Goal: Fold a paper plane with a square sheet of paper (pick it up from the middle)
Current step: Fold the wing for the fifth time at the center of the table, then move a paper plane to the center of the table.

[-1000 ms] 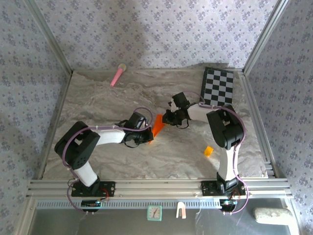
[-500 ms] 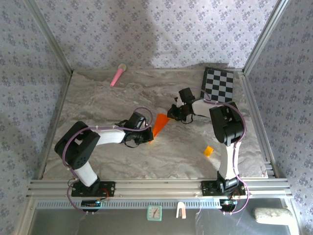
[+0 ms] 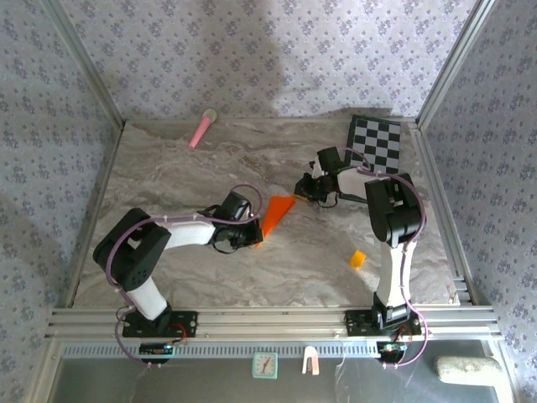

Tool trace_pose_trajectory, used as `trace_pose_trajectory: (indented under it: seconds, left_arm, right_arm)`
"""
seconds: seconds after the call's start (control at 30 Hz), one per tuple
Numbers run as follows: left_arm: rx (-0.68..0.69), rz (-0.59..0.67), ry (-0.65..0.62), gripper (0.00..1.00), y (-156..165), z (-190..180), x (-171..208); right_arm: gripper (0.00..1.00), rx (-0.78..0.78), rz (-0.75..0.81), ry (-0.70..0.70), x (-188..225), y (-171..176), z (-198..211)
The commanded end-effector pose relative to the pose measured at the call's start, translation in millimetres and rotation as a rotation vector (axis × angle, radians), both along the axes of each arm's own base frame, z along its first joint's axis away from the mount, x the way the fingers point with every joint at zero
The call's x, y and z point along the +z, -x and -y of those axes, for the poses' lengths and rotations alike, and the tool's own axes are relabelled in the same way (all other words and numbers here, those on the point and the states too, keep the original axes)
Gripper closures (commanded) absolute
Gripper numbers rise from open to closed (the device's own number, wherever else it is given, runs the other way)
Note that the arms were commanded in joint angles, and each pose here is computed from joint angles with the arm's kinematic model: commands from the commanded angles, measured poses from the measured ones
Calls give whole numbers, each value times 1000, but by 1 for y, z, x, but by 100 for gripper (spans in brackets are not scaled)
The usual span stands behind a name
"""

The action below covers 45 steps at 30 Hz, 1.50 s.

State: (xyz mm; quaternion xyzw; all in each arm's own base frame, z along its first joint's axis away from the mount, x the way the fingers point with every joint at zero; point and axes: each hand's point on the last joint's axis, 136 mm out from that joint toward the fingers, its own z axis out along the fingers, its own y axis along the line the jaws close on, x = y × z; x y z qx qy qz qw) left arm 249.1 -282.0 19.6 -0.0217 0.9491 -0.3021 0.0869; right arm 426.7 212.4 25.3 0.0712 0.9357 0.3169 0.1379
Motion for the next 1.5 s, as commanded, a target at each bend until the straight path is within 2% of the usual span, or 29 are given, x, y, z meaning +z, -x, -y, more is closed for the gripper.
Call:
trace_pose_trajectory:
  seconds: [0.0, 0.07, 0.13, 0.2, 0.3, 0.33, 0.53, 0.73, 0.87, 0.93, 1.17, 1.47]
  left_arm:
    - [-27, -69, -79, 100, 17, -15, -4]
    - [-35, -8, -26, 98, 4, -3, 23]
    - [-31, 50, 9, 91, -7, 2, 48]
    - [-13, 105, 24, 82, -17, 0, 72]
    - [36, 166, 16, 63, -29, -17, 97]
    - [54, 183, 7, 56, -32, -25, 104]
    - [163, 275, -123, 29, -46, -86, 124]
    - [209, 356, -275, 8, -54, -136, 134]
    - [226, 386, -318, 0, -57, -153, 135]
    - [243, 389, -319, 0, -57, -160, 134]
    - [283, 359, -298, 0, -54, -171, 126]
    - [279, 335, -275, 0, -55, -173, 118]
  right_arm:
    - [81, -85, 106, 109, 25, -18, 33]
    - [77, -96, 132, 128, 44, -13, 37]
    - [71, -101, 146, 155, 57, -6, 41]
    - [66, -106, 154, 184, 67, 2, 43]
    - [56, -117, 173, 230, 82, 14, 44]
    - [54, -114, 150, 262, 74, 27, 47]
    - [41, -123, 160, 345, 86, 56, 30]
    - [32, -148, 78, 304, 72, 85, -21]
    - [30, -169, 38, 349, 60, 94, -52]
    - [30, -187, 17, 386, 54, 97, -61]
    - [30, -271, -43, 523, 38, 106, -62]
    - [45, -279, -98, 535, 25, 112, -68]
